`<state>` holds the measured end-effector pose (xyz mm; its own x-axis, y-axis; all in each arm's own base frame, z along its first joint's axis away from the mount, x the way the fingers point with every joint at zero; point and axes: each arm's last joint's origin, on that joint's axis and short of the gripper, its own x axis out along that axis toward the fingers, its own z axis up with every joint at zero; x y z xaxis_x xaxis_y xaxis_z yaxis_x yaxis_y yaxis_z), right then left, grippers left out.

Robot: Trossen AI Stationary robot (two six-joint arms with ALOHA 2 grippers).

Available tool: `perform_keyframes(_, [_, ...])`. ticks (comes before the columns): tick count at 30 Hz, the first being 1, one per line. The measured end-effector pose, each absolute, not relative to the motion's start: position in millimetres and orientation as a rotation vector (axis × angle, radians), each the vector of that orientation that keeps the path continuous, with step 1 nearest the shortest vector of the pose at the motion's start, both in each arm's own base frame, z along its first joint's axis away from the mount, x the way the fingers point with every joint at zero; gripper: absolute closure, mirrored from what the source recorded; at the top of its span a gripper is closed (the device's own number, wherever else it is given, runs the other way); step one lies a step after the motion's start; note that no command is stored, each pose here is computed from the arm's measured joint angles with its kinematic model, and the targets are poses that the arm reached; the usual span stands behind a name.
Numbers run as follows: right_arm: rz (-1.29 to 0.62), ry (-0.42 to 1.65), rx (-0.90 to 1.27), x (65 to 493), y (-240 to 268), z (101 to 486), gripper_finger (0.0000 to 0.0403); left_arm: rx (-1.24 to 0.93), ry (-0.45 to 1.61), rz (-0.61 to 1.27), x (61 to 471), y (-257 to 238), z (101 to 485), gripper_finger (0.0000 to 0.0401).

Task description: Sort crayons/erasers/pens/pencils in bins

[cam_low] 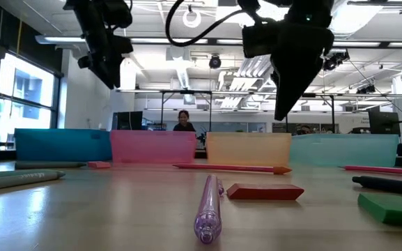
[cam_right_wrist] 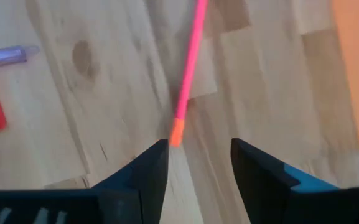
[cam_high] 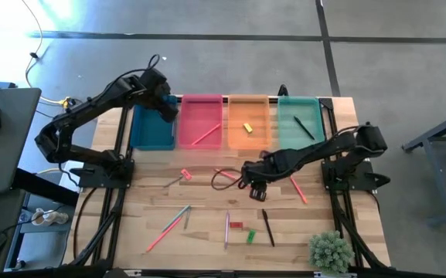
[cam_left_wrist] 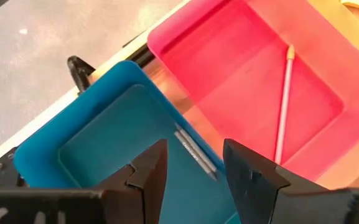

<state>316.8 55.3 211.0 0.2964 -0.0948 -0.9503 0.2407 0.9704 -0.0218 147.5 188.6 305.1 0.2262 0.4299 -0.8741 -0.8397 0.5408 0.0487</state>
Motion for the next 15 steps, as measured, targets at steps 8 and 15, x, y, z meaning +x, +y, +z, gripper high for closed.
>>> perform_keyframes(8, [-0.164, 1.275, 0.06, 331, 64, 185, 0.0234, -0.478, 1.003, 0.924, 144, 188, 306, 0.0258])
perform_keyframes(15, [-0.147, 1.36, 0.078, 336, 65, 161, 0.0234, -0.473, 1.005, 0.921, 144, 188, 306, 0.0258])
